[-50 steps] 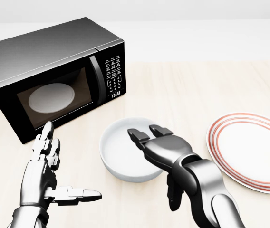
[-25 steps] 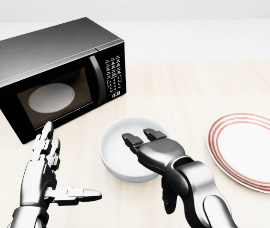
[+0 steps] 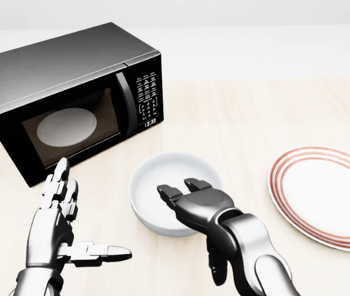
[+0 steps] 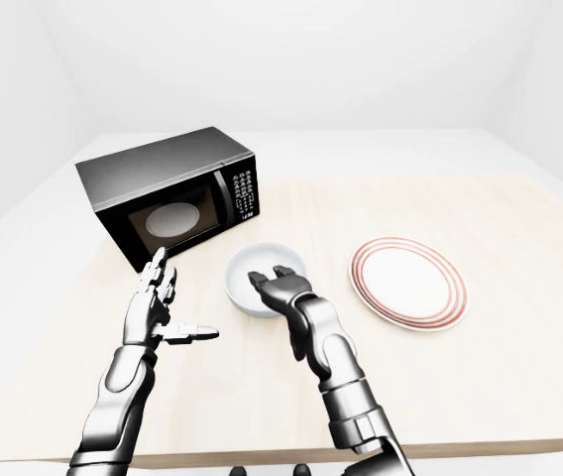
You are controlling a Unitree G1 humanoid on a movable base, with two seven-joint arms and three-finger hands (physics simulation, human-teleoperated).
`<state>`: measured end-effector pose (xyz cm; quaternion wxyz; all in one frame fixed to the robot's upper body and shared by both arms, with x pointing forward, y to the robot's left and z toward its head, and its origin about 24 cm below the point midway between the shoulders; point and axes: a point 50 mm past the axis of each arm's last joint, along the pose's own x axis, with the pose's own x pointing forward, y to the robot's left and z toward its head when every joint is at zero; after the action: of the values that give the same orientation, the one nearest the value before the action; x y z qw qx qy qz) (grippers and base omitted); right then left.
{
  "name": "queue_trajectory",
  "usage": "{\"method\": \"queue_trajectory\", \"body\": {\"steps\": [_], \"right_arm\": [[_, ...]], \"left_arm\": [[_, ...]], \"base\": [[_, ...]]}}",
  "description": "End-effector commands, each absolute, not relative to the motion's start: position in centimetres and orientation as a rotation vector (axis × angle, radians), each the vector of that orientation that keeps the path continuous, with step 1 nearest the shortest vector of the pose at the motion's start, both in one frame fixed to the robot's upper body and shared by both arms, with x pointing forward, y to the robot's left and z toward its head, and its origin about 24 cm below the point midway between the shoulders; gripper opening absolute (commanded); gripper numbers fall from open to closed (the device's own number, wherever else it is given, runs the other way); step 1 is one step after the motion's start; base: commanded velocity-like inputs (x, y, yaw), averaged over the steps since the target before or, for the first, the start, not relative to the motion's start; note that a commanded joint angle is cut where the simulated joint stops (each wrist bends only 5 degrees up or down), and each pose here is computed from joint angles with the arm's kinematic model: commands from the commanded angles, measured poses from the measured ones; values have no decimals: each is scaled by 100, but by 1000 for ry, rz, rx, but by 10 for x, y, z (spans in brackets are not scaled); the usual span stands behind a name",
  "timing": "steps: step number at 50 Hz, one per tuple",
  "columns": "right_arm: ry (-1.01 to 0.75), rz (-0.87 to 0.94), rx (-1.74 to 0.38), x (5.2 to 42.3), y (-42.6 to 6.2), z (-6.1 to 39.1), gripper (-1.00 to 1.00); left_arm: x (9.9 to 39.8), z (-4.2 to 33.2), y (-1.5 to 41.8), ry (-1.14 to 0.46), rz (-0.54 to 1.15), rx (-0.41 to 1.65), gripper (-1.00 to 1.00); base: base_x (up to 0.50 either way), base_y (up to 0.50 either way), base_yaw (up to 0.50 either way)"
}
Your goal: Pick up the white bowl and put it on the plate.
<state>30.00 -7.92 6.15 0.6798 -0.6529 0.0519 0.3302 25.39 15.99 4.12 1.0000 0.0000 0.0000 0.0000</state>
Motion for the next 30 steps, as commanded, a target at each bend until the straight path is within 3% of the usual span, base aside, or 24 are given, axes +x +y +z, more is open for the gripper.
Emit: {"method": "queue_trajectory", "body": {"steps": [1, 30], "right_arm": [[151, 763, -1477, 299, -80, 53, 100], [210, 791, -1500, 298, -84, 40, 100]], "left_arm": [[254, 41, 160, 0, 0, 0, 100], [254, 41, 160, 0, 0, 0, 100]], "base": [[0, 0, 0], [0, 0, 0]]}}
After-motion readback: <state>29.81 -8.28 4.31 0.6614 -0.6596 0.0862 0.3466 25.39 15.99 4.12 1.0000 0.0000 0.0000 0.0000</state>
